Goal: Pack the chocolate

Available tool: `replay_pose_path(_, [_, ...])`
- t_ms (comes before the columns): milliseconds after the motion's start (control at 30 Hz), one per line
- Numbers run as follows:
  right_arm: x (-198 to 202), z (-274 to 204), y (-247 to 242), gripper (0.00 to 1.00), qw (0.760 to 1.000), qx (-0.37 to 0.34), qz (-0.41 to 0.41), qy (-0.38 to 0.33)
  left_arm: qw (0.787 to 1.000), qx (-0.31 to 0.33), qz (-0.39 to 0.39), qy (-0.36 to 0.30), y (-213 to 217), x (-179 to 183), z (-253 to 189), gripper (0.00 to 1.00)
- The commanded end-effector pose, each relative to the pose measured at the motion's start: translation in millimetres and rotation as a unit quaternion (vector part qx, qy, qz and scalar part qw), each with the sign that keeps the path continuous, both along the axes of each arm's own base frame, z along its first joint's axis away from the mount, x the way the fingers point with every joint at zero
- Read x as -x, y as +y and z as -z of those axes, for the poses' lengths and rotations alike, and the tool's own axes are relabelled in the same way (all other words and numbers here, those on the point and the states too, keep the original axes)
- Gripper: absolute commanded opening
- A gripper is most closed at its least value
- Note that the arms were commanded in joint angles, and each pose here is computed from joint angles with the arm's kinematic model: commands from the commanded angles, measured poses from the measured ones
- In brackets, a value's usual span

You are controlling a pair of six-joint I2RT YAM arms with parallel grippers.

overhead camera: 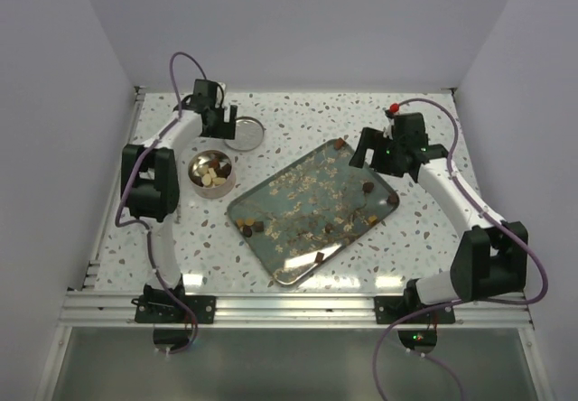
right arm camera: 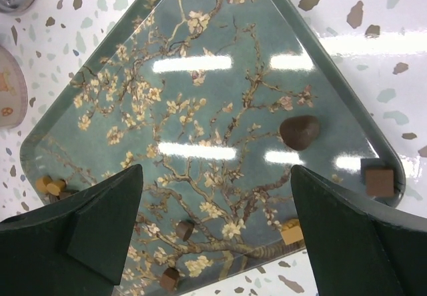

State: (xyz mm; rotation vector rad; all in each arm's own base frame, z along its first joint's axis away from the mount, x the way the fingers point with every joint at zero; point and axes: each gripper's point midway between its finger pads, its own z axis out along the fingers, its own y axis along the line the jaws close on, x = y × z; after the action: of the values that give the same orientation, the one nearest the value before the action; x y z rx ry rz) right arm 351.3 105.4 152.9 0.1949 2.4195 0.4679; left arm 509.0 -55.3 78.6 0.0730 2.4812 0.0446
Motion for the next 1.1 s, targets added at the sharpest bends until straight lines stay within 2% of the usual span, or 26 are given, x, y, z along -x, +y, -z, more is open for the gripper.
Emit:
replay_pose_path(0, [-23.1, -13.6, 10.1, 0.95, 1.0, 0.003, 0.003, -0.026, 0.998, 0.019, 0.003, -0.057, -6.9, -37.7, -21.4, 0.96])
replay_pose_path(167, [-30.5, -11.7, 19.9, 0.95, 1.0, 0.006, -0.004, -0.024, 0.998, 0.012, 0.009, -0.063, -8.3, -59.9, -18.2, 0.95])
replay_pose_path(300, [-37.3, -11.7, 27.8, 0.95, 1.0, 0.004, -0.005, -0.026, 0.999, 0.003, -0.001, -0.048, -5.8, -74.5, 3.9, 0.93])
replay_pose_path(467, [-46.8, -9.1, 36.1, 0.95, 1.0, 0.004, -0.009, -0.022, 0.998, 0.001, -0.029, -0.05, 1.3, -84.5, 9.4, 0.79])
replay_pose_path(733, [-61.0, -1.1, 45.8, 0.95, 1.0, 0.003, -0.024, -0.012, 0.999, 0.001, -0.025, -0.025, 0.1, -79.5, 32.0, 0.54])
replay_pose_path(933, [-71.2, 0.0, 52.9, 0.95, 0.999, 0.001, -0.036, -0.013, 1.0, -0.006, -0.018, -0.007, 1.3, -72.8, 47.7, 0.46])
replay_pose_path(1067, [-71.7, -0.4, 54.5, 0.95, 0.999, 0.001, -0.038, -0.015, 1.0, -0.011, -0.015, 0.005, 2.4, -69.4, 57.7, 0.34])
